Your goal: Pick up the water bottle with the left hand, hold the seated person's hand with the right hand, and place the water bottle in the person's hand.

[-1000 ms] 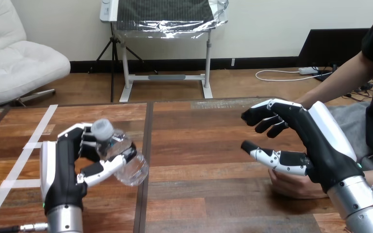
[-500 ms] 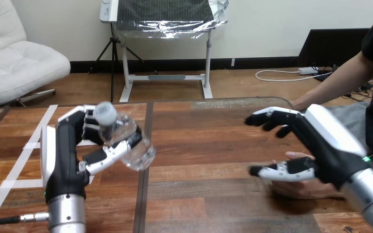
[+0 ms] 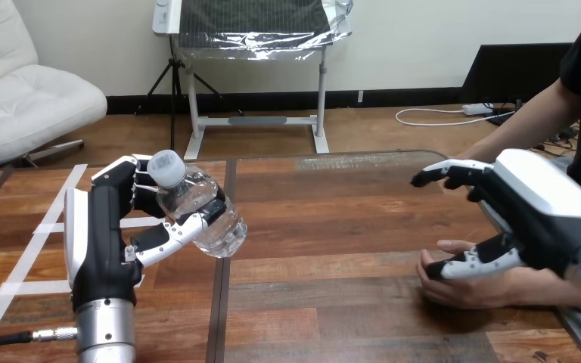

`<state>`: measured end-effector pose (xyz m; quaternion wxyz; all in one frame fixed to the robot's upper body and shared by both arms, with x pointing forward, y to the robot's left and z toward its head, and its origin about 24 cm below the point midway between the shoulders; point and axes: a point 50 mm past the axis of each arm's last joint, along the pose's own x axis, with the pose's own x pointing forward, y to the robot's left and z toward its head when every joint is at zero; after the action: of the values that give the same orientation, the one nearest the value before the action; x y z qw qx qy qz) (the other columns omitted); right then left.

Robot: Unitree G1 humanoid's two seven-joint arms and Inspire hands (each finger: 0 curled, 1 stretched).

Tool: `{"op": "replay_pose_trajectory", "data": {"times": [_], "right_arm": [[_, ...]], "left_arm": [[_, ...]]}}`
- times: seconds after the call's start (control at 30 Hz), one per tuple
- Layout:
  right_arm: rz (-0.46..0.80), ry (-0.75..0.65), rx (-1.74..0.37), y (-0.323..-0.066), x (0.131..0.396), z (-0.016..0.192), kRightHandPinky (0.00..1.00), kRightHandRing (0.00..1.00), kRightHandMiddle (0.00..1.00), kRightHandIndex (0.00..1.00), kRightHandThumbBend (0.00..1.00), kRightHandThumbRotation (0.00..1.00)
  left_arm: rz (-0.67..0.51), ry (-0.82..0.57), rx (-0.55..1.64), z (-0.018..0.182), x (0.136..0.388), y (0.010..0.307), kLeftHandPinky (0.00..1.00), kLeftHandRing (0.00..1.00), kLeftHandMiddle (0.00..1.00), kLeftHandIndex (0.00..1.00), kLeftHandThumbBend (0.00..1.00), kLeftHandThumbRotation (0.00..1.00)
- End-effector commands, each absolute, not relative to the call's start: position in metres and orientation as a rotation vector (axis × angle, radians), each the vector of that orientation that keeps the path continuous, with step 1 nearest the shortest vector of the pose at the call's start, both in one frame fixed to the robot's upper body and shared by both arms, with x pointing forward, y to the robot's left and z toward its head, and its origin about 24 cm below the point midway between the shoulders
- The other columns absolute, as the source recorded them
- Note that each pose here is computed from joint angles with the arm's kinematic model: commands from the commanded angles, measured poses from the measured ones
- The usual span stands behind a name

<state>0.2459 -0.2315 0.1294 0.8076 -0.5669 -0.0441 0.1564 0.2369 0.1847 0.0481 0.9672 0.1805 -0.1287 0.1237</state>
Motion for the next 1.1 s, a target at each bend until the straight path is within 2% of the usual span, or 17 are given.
{"op": "replay_pose_trajectory", "data": {"times": [0.0, 0.77, 1.07], "right_arm": [[0.305, -0.125, -1.305, -0.237, 0.257, 0.157, 0.73, 0.84, 0.87, 0.81, 0.87, 0.0], [0.307, 0.145, -1.432, -0.268, 0.268, 0.157, 0.8, 0.91, 0.92, 0.86, 0.83, 0.01], [0.326, 0.241, -1.474, -0.277, 0.272, 0.155, 0.81, 0.92, 0.93, 0.88, 0.8, 0.07]], "left_arm": [[0.244, -0.396, 0.34, 0.074, 0.243, 0.177, 0.4, 0.4, 0.43, 0.49, 0.64, 0.0], [0.24, -0.392, 0.35, 0.073, 0.24, 0.177, 0.42, 0.41, 0.44, 0.49, 0.64, 0.0], [0.239, -0.393, 0.347, 0.073, 0.241, 0.177, 0.43, 0.41, 0.44, 0.49, 0.64, 0.0]]}}
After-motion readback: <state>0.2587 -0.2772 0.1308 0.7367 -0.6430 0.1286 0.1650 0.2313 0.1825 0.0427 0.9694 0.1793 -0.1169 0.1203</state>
